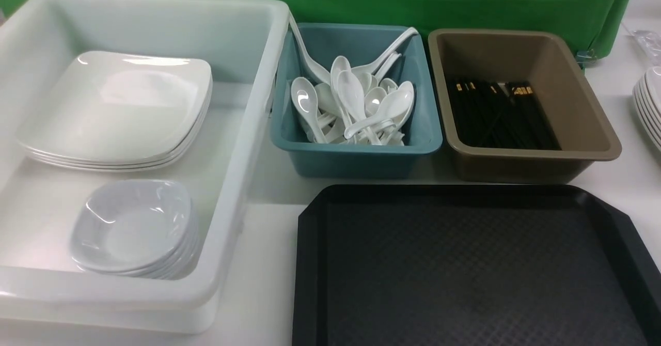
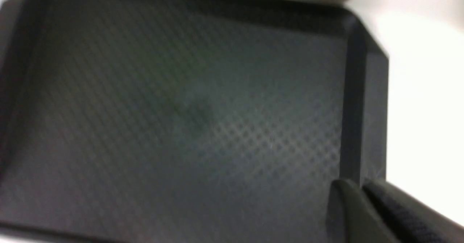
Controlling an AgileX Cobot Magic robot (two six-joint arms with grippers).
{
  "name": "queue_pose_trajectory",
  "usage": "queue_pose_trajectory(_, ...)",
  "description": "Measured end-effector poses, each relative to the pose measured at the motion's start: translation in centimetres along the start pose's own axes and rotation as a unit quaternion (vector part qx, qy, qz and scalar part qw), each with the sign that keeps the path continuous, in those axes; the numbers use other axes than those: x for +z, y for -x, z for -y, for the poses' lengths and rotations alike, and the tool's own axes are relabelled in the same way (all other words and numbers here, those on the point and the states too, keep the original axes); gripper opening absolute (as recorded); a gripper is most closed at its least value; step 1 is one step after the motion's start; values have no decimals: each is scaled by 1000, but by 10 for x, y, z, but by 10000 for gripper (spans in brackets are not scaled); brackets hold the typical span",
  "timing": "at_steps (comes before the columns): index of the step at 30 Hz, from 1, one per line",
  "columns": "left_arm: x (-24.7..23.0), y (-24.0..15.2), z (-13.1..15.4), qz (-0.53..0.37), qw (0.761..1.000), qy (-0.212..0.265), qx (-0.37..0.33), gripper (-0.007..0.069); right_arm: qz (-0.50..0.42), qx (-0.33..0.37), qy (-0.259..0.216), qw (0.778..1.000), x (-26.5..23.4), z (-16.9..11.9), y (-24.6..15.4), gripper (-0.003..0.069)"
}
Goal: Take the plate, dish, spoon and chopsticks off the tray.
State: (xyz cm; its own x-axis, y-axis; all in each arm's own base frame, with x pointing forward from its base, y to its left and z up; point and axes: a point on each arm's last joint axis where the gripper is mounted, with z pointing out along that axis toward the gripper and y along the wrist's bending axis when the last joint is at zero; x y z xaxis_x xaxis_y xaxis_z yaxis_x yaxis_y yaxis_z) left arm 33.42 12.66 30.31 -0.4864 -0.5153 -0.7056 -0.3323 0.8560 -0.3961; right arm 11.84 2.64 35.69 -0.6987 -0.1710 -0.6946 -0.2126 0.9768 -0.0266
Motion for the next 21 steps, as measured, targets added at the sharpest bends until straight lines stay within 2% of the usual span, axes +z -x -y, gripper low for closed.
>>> queue_pose_trajectory(1,-2,0,3,-1,1000,-4,7,87,4,0,0,1000,-1,0,1,88)
queue_pose_trajectory(2,-26,0,29,6,997,-36,68,35,51,1,1,999,-14,0,11,74)
queue_pose_trajectory(3,-42,-1,46,14,993,-58,101,19,84,3,3,996,-21,0,16,57)
queue_pose_trajectory(5,-71,-5,75,33,984,-96,146,7,164,10,13,986,-38,0,20,26)
queue_pose_trajectory(8,-106,-14,109,55,965,-146,209,3,288,23,31,957,-63,-2,14,19)
queue_pose_trajectory(9,-108,-15,111,58,963,-150,215,3,295,23,31,955,-63,-1,12,19)
queue_pose_trajectory(10,-120,-21,122,61,955,-168,238,1,335,24,32,941,-70,-1,6,19)
queue_pose_trajectory(11,-128,-26,131,62,946,-185,257,1,366,10,59,929,-77,-1,-1,19)
queue_pose_trajectory(12,-150,-36,146,66,932,-218,281,1,427,24,34,903,-85,0,-13,19)
queue_pose_trajectory(13,-166,-45,155,65,920,-246,297,1,483,20,31,875,-94,0,-27,19)
queue_pose_trajectory(15,-193,-59,167,63,899,-290,321,1,540,16,28,841,-97,1,-48,19)
queue_pose_trajectory(16,-195,-59,167,65,898,-291,322,1,542,15,28,840,-94,1,-51,19)
queue_pose_trajectory(17,-217,-68,171,68,883,-319,336,0,575,16,27,818,-95,1,-64,20)
queue_pose_trajectory(18,-226,-73,171,69,877,-332,341,0,588,16,27,808,-95,1,-70,22)
queue_pose_trajectory(21,-249,-86,165,79,869,-355,337,0,605,17,27,796,-96,1,-80,38)
